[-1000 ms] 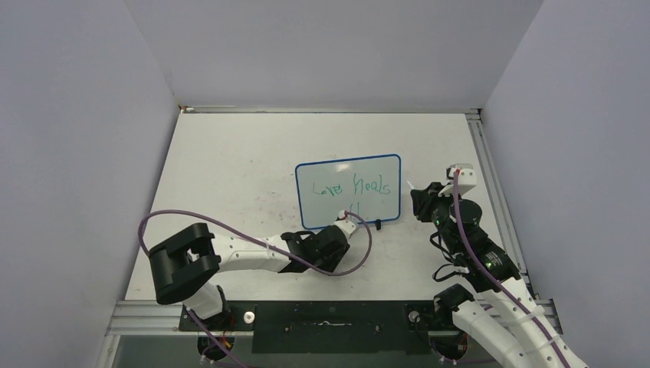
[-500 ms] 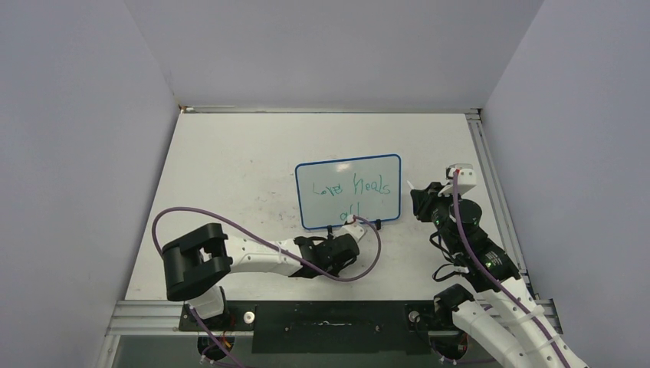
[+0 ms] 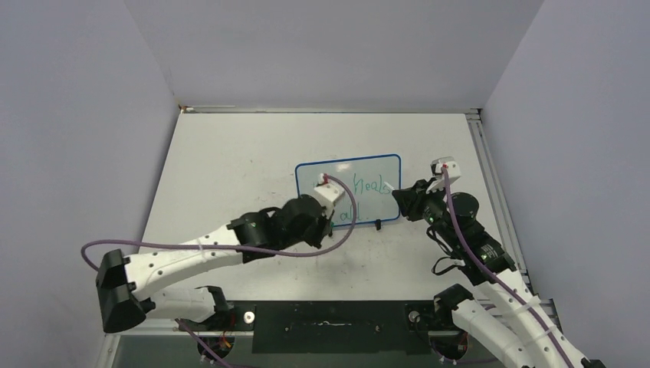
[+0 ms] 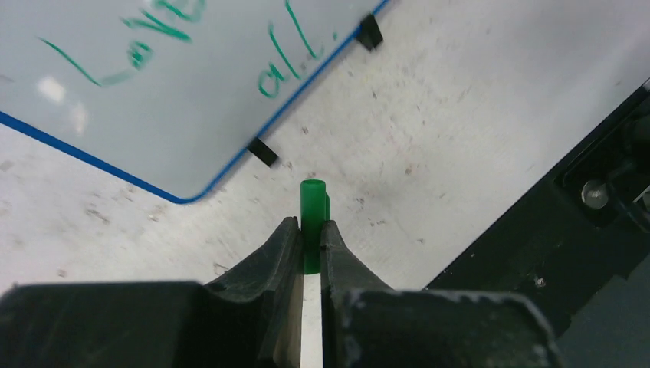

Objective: Write a sentence on the whiteboard
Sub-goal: Insert the whiteboard marker without the cap into the pen cap.

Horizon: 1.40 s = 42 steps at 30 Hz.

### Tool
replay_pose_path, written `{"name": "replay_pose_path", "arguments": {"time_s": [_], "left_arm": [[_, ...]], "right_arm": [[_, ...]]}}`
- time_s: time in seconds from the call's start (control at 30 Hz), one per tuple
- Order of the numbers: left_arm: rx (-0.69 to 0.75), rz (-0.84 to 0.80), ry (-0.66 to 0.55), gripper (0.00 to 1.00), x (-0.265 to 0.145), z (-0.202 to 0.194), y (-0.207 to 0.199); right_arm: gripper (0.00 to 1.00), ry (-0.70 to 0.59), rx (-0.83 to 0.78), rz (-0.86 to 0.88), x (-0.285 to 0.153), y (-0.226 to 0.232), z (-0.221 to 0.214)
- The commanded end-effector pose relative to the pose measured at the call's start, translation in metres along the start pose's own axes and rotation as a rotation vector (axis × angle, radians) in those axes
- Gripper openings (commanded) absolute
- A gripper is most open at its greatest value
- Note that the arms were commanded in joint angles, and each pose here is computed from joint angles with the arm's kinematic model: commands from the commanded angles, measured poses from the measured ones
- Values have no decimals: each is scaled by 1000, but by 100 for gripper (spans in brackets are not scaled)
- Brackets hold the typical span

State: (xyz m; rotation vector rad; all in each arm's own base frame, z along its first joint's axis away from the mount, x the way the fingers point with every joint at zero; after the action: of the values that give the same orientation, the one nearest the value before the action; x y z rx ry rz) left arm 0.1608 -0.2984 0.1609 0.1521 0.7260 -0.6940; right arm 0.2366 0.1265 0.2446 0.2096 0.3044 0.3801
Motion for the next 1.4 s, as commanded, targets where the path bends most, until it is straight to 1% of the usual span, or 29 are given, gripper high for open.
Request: {"name": "replay_pose_path", "arguments": {"time_s": [0.0, 0.17, 0.2, 0.3, 0.4, 0.47, 0.53, 0.7, 0.83, 1.03, 1.27, 1.37], "left_arm": [[54, -74, -85, 0, -45, 45, 29], [210, -225, -181, 0, -60, 46, 40], [224, -265, -214, 0, -65, 46, 38], [233, -350, -261, 0, -65, 40, 33], [237, -417, -266, 0, -60, 29, 25], [246, -464, -243, 0, -57, 22, 19], [265, -471, -210, 0, -53, 16, 19], [272, -497, -199, 0, -50, 13, 15], [271, -504, -198, 0, -50, 12, 14], [271, -508, -197, 0, -51, 12, 14], [274, -514, -190, 0, -50, 10, 12], [276, -515, -186, 0, -50, 8, 12]], "right_arm": [[5, -48, -15, 302, 1, 54, 31], [5, 47, -16, 638, -4, 102, 21], [5, 84, -11, 699, -5, 109, 16], [5, 207, 17, 819, -6, 122, -4], [5, 267, 30, 880, -9, 128, -13], [5, 304, 39, 942, -14, 136, -17], [5, 356, 41, 989, -16, 142, -24], [5, 476, 5, 1012, -16, 152, -47], [5, 523, -5, 1024, -17, 156, -57], [5, 519, -16, 1007, -15, 154, -55], [5, 463, -3, 1002, -16, 150, -41], [5, 467, 0, 992, -15, 146, -42]]}}
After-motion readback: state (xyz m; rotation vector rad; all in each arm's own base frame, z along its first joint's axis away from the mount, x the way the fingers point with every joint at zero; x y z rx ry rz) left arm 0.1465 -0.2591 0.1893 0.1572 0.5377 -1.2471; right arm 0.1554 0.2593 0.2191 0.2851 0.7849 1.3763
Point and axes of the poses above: each gripper's point midway between its finger pads, its own x axis out along the fingers, its own y axis along the line the jaws close on, z = x × y, the point moved 1 cm from there along -x, back along the fingers, and after that the axes turned 2 degrees about -x, right-handed, at the moved point
